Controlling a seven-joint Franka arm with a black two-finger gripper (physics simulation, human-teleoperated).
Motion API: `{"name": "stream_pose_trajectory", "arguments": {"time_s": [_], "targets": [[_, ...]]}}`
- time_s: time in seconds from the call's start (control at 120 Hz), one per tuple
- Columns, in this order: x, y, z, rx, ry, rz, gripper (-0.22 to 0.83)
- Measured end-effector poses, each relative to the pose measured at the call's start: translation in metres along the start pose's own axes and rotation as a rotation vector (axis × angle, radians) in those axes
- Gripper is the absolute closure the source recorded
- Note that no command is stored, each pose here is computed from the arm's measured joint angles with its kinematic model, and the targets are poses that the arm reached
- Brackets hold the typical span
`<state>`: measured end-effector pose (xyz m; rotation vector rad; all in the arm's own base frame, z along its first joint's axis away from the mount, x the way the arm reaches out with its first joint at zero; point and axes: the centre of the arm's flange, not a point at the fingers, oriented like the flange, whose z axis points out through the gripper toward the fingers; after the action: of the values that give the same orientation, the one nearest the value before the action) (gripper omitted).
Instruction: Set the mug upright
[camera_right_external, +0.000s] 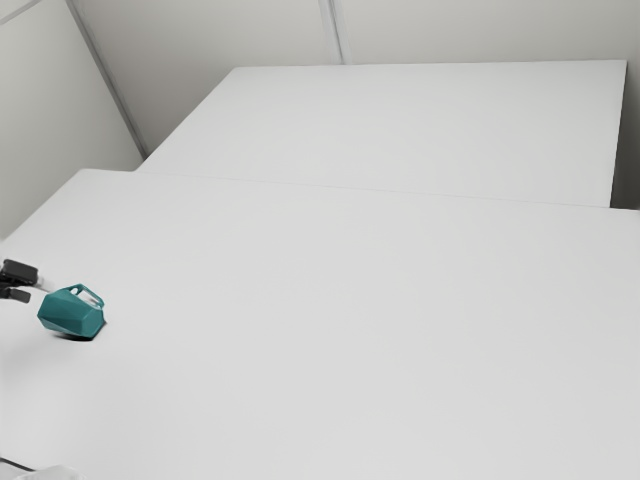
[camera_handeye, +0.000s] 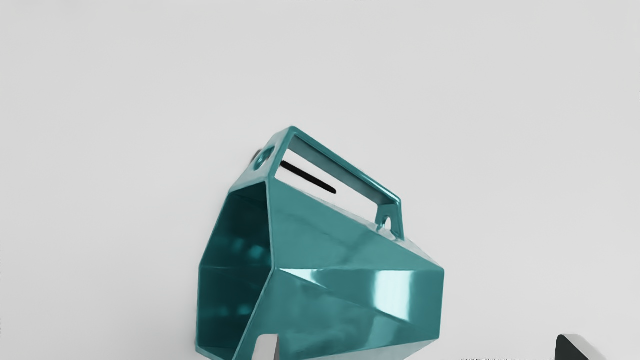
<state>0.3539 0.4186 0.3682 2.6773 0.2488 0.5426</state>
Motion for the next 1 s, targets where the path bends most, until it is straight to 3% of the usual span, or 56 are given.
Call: {"name": "stream_pose_trajectory", "arguments": {"time_s": [0.375,0.867,1.0], "targets": [[-0.003,-0.025,0.018,-0.024,-0.001,0.384,0.0],[-0.025,-0.045,0.046,-0.054,0.038,0.593,0.02],[-0.029,-0.043,0.05,-0.076,0.087,0.623,0.03]]}}
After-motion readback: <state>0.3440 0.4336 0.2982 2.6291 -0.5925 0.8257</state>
